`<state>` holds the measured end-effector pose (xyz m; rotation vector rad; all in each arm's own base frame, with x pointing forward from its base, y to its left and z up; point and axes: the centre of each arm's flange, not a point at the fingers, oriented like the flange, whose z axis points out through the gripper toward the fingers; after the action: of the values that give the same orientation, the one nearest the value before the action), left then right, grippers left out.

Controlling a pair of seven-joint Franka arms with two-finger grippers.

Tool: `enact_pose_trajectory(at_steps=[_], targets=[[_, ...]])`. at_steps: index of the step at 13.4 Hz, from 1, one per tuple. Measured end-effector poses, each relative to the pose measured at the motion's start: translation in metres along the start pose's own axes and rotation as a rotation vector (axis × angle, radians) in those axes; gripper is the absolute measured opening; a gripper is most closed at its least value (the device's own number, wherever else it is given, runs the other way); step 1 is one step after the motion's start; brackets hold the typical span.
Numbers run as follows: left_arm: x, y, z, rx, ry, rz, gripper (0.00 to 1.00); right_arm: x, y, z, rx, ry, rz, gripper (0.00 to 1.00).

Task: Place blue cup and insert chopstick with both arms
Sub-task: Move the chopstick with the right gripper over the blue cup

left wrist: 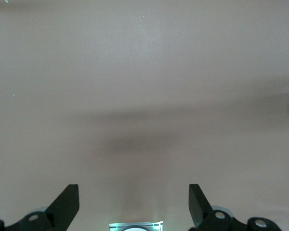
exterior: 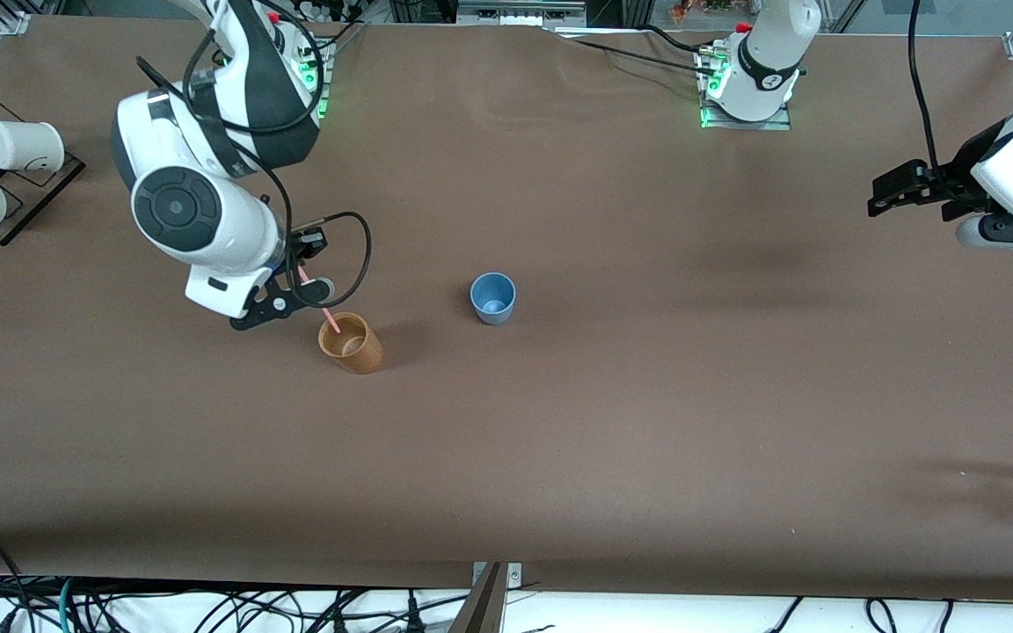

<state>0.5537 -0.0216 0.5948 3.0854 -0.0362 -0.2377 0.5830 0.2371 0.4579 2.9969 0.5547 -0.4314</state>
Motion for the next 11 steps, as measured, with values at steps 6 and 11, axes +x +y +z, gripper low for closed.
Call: enact_pose_trajectory(at_steps=[6,11], targets=[[0.0,-0.001,0.001,0.0,-0.002,-0.002,1.0,-0.034,-0.042,-0.036,0.008,-0.001,0.034,0.09],[0.0,-0.002,0.001,0.0,-0.002,-0.004,1.0,-0.055,-0.106,-0.073,0.082,0.036,0.079,0.09]])
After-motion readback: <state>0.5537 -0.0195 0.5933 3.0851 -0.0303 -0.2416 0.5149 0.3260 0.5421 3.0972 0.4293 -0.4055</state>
